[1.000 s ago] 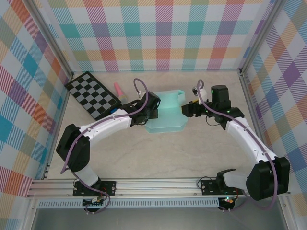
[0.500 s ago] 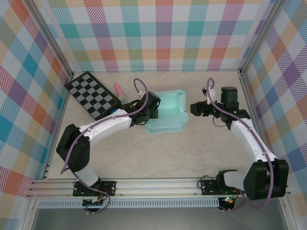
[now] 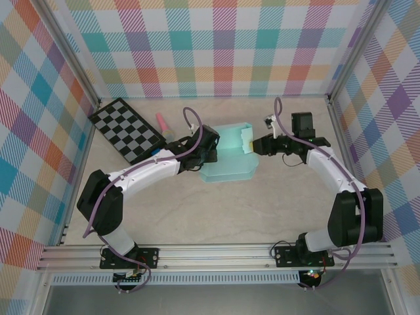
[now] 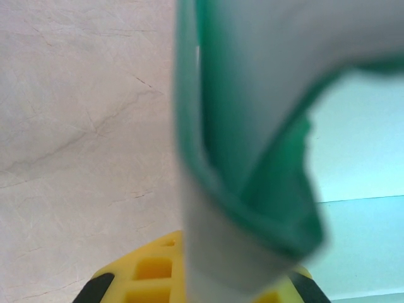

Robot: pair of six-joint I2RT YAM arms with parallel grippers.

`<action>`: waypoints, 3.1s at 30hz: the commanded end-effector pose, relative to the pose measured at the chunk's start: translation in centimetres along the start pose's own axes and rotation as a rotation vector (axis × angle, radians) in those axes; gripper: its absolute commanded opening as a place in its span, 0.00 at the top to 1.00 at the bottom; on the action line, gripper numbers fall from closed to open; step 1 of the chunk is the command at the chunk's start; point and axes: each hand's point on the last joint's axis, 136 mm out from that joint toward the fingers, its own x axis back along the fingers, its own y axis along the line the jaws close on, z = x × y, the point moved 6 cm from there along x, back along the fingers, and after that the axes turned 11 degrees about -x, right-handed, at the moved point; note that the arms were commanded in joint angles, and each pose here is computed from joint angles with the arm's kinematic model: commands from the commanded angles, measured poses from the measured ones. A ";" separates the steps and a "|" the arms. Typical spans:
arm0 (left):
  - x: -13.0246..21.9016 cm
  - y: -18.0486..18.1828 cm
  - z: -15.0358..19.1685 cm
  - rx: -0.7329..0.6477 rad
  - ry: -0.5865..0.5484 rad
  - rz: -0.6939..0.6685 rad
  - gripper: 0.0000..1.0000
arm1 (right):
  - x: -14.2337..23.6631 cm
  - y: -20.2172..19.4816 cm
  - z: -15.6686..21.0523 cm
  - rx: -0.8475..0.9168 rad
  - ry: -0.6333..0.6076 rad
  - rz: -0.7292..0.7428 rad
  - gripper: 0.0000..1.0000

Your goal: Fold the paper box

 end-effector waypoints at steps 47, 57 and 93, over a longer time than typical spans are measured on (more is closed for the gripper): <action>0.4 -0.9 -0.9 0.043 -0.028 0.031 1.00 | -7.7 0.6 -2.6 0.111 -0.235 0.716 1.00; 1.4 -1.0 -1.5 0.041 -0.043 0.054 0.91 | -7.5 -0.7 -0.9 0.075 -0.221 0.725 1.00; -0.7 4.1 1.2 -0.161 0.092 0.154 0.03 | -18.6 1.0 6.0 0.781 -0.112 0.103 0.96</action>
